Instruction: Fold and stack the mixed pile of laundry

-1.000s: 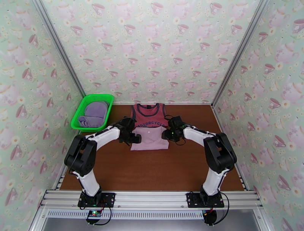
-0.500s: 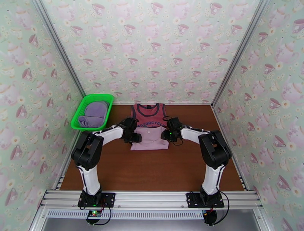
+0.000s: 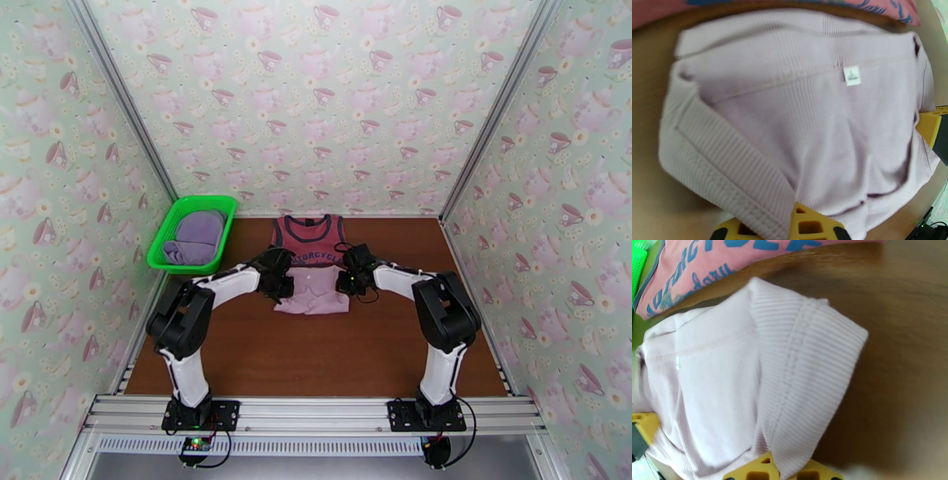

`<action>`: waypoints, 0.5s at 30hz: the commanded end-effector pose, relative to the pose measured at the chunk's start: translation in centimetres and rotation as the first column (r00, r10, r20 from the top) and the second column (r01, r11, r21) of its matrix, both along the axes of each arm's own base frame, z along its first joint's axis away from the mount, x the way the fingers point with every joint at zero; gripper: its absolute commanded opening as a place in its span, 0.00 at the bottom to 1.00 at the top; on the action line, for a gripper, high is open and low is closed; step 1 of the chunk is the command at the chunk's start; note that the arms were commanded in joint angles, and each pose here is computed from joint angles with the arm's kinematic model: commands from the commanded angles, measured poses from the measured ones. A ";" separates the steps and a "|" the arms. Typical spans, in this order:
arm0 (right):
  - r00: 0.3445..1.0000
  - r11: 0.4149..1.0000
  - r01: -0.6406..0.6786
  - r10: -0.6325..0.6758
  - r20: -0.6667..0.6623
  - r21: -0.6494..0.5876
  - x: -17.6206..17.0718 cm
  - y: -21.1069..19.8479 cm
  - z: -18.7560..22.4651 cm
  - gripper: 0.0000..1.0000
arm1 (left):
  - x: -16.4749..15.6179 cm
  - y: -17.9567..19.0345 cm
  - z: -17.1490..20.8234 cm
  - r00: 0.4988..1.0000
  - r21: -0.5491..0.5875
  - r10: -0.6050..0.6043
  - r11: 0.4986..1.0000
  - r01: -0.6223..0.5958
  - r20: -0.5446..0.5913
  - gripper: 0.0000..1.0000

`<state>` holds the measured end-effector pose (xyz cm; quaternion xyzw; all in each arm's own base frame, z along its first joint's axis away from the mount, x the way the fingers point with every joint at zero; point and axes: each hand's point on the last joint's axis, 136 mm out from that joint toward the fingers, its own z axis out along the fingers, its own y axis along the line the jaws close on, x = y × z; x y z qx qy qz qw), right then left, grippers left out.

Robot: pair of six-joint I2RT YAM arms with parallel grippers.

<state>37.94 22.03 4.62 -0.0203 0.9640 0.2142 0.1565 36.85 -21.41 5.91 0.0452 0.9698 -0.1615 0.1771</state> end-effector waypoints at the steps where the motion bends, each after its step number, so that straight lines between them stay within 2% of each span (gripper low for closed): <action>1: 0.990 0.999 -0.037 0.041 0.136 -0.029 1.1 -0.2 7.5 0.00 | 0.6 1.2 6.1 0.992 0.019 0.030 0.999 -0.032 0.121 0.04; 5: 0.972 0.998 -0.058 0.063 0.227 -0.033 2.4 0.0 12.9 0.00 | 1.5 1.6 11.1 0.977 0.014 0.028 0.999 -0.032 0.212 0.04; 9: 0.956 0.996 -0.077 0.084 0.280 -0.036 4.8 0.5 16.3 0.00 | 4.1 1.7 14.2 0.963 0.022 0.016 0.999 -0.023 0.270 0.04; 15: 0.947 0.994 -0.099 0.109 0.302 -0.048 10.8 1.4 16.1 0.00 | 11.0 2.0 15.7 0.938 0.056 0.018 0.998 -0.040 0.345 0.05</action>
